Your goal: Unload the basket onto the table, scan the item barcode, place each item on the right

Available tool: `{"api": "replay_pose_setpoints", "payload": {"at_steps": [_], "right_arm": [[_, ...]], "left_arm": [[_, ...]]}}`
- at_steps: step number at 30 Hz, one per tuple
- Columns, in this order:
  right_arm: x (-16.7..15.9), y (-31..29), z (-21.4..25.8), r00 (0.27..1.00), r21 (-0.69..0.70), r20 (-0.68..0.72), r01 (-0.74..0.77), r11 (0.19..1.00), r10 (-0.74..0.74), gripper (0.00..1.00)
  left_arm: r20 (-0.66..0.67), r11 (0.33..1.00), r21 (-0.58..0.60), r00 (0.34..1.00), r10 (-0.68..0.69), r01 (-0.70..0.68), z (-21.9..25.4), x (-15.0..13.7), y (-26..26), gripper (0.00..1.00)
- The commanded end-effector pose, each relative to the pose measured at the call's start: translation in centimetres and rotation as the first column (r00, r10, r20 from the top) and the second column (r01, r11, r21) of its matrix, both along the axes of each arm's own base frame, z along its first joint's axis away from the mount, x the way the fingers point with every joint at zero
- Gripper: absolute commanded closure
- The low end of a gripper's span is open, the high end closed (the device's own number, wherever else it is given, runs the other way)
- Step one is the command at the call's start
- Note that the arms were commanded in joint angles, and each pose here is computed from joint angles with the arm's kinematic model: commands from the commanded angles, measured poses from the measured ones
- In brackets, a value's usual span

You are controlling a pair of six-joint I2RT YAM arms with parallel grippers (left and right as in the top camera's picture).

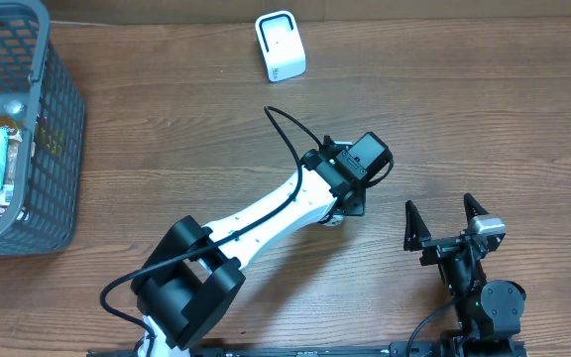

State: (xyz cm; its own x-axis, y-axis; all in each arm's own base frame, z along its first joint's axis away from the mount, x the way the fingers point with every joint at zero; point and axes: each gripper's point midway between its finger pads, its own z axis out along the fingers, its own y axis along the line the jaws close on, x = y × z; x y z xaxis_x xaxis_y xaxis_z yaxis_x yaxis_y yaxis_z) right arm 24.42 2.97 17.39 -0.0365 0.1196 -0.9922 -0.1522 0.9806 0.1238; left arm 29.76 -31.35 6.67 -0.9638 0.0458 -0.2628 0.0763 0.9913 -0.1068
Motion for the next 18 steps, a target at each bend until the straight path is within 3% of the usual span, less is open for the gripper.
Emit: {"api": "replay_pose_setpoints", "payload": {"at_steps": [1, 4, 11, 18], "right_arm": [[0.0, -0.2, -0.3, 1.0, 0.0, 0.001, 0.01, 1.0, -0.01, 0.0], [0.0, -0.2, -0.3, 1.0, 0.0, 0.001, 0.01, 1.0, -0.01, 0.0], [0.0, -0.2, -0.3, 1.0, 0.0, 0.001, 0.01, 1.0, -0.01, 0.0], [0.0, -0.2, -0.3, 1.0, 0.0, 0.001, 0.01, 1.0, -0.01, 0.0]], "left_arm": [[-0.011, 1.0, -0.012, 1.0, 0.004, -0.004, -0.2, -0.2, -0.3, 0.21], [-0.033, 1.0, -0.019, 0.999, -0.006, 0.006, -0.3, -0.6, -0.4, 0.0], [-0.042, 1.0, -0.01, 0.999, -0.007, 0.007, 0.1, -0.7, -0.2, 0.0], [-0.01, 0.996, 0.004, 0.996, -0.093, 0.093, 4.5, 0.6, -0.3, 0.0]]}}
